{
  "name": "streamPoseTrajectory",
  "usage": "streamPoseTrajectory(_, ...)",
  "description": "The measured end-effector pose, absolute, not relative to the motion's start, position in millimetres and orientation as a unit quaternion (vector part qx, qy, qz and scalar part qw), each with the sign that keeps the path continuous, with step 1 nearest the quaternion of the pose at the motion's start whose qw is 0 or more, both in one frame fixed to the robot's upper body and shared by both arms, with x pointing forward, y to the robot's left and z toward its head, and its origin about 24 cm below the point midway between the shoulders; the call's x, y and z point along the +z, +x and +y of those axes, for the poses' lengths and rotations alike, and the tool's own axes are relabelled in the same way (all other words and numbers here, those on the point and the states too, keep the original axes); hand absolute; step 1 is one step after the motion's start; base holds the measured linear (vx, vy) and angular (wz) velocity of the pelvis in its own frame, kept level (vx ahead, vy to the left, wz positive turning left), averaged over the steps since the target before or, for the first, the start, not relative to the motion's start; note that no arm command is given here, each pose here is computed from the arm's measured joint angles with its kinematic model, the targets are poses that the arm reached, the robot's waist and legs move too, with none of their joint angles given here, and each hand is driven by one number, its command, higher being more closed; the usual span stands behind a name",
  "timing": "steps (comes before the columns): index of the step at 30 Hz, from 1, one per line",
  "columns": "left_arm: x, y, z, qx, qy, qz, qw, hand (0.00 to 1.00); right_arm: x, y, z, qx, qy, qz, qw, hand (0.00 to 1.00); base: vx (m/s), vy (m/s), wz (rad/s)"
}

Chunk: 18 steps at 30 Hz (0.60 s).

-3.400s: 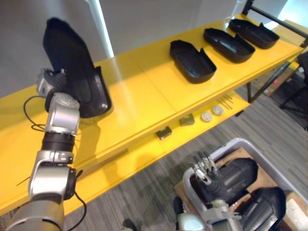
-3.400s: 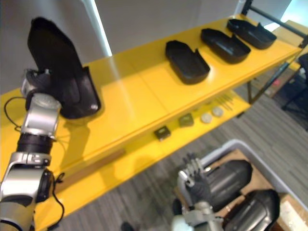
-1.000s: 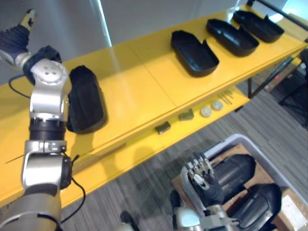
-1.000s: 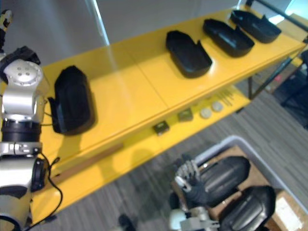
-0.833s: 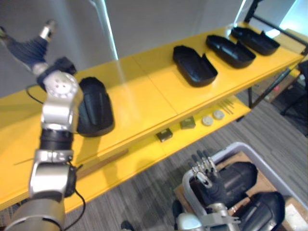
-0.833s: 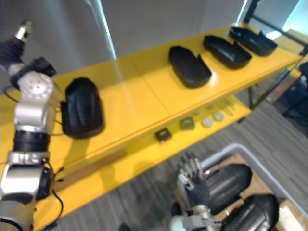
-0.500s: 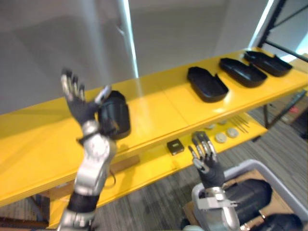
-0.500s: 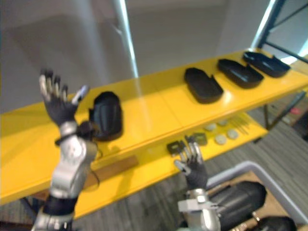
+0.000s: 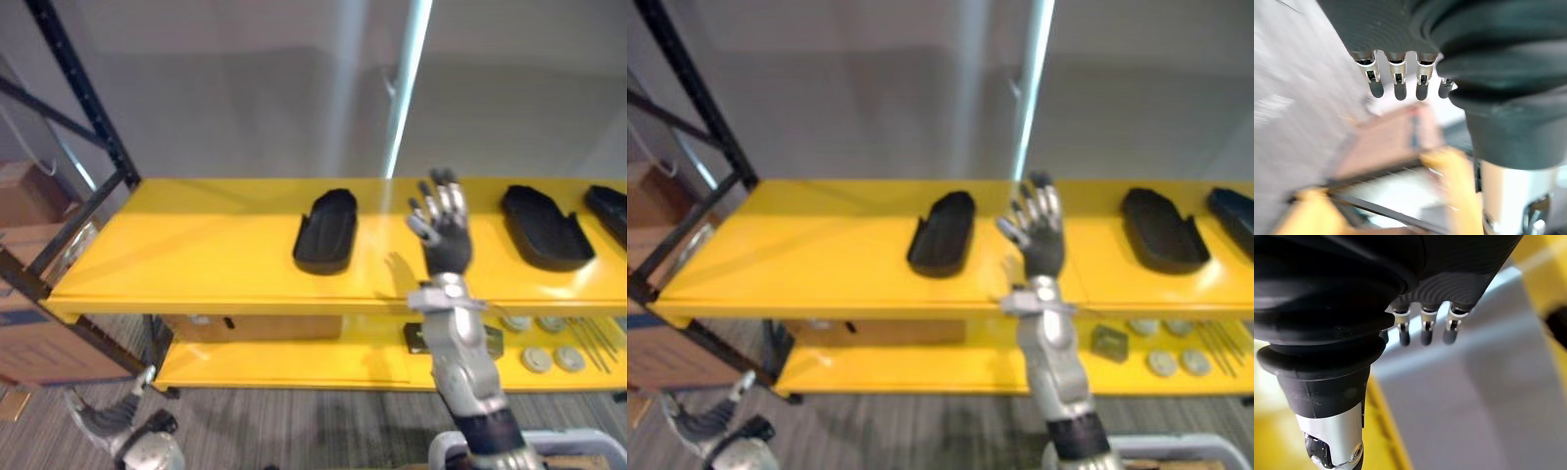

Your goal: Walk over and take plastic housings, then place them on the shelf

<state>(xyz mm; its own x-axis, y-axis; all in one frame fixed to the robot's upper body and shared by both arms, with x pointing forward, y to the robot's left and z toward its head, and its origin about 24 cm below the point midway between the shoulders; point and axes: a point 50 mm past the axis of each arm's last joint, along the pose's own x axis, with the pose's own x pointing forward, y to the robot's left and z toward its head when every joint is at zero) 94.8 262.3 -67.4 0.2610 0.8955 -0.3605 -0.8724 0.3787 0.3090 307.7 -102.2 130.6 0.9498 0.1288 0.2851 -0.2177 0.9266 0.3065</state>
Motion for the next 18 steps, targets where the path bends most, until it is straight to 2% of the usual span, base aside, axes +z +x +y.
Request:
streamPoseTrajectory(4, -101, 73, 248, 0.529, 0.017, 0.320, 0.786, 0.00, 144, 323, -52, 0.167, 0.142, -0.118, 0.969, 0.00, 0.02, -0.006, 0.30)
streamPoseTrajectory(12, -127, 64, 217, 0.421, 0.021, 0.391, 0.818, 0.00, 147, 303, 24, 0.319, 0.133, -0.102, 0.933, 0.00, 0.00, -0.014, 0.11)
streamPoseTrajectory(15, -129, 69, 207, 0.385, 0.024, 0.392, 0.835, 0.00, 139, 297, 42, 0.319, 0.126, -0.082, 0.936, 0.00, 0.00, 0.000, 0.00)
streamPoseTrajectory(18, -128, 72, 205, 0.372, 0.026, 0.389, 0.842, 0.00, 128, 298, 51, 0.263, 0.085, -0.061, 0.959, 0.00, 0.00, 0.000, 0.00)
